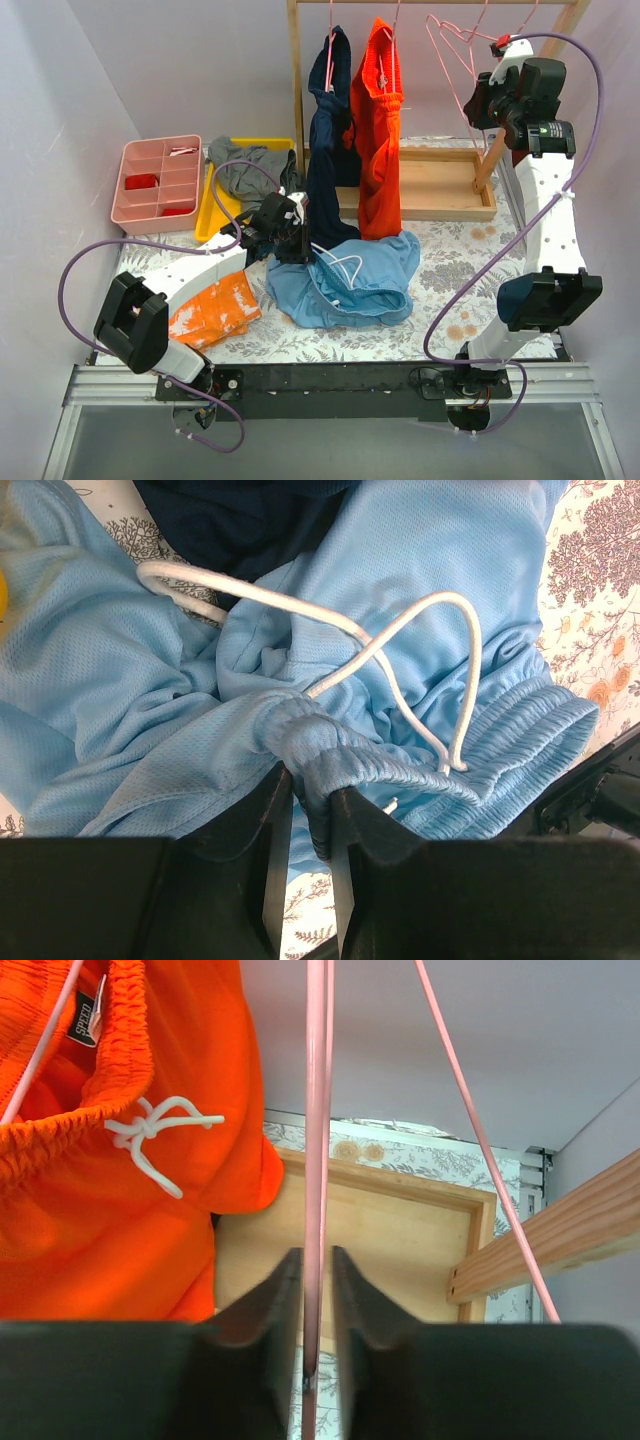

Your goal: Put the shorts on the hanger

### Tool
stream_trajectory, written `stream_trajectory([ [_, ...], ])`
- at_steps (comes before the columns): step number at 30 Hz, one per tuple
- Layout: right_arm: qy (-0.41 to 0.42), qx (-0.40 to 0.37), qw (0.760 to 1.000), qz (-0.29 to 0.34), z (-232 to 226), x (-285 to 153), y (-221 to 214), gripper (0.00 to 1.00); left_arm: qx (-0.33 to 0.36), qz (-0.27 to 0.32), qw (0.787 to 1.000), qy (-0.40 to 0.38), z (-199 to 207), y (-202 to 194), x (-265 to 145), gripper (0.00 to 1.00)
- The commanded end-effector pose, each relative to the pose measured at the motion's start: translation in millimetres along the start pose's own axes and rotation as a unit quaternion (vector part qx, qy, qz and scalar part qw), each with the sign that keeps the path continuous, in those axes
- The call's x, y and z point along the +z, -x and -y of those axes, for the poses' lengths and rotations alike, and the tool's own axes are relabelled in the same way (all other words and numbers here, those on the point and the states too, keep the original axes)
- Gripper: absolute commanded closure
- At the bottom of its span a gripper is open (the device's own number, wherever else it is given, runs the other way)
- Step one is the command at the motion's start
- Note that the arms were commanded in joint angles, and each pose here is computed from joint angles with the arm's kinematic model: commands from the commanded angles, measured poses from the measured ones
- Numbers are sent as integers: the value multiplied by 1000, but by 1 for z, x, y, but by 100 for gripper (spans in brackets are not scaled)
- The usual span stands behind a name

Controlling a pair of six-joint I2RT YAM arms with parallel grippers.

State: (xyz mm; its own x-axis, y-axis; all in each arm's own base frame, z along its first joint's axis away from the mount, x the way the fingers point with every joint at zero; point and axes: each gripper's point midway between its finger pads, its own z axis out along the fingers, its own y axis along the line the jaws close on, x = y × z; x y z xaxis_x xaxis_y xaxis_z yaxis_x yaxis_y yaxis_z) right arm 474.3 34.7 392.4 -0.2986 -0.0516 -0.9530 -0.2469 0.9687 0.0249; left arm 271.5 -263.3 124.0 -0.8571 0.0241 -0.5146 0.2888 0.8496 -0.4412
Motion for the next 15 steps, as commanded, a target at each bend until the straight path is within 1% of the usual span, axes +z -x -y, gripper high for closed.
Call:
stream_trajectory([
  [1, -15, -16, 999, 32, 0, -7, 27, 85, 12, 32, 999, -24, 11, 14, -16, 81],
  [2, -19, -17, 999, 34, 1, -8, 30, 90, 12, 30, 999, -23, 11, 13, -15, 81],
  [3, -20, -18, 999, 42, 1, -11, 36, 98, 12, 31, 999, -23, 11, 13, -16, 81],
  [6, -25, -22, 998, 56, 2, -15, 46, 99, 12, 34, 999, -23, 11, 15, -17, 81],
  [7, -13, -26, 998, 62, -11, -16, 50, 99, 13, 33, 999, -22, 10, 14, -17, 81],
  [15, -15, -29, 995, 99, -25, -34, 70, 99, 11, 37, 999, -14, 8, 15, -18, 82],
])
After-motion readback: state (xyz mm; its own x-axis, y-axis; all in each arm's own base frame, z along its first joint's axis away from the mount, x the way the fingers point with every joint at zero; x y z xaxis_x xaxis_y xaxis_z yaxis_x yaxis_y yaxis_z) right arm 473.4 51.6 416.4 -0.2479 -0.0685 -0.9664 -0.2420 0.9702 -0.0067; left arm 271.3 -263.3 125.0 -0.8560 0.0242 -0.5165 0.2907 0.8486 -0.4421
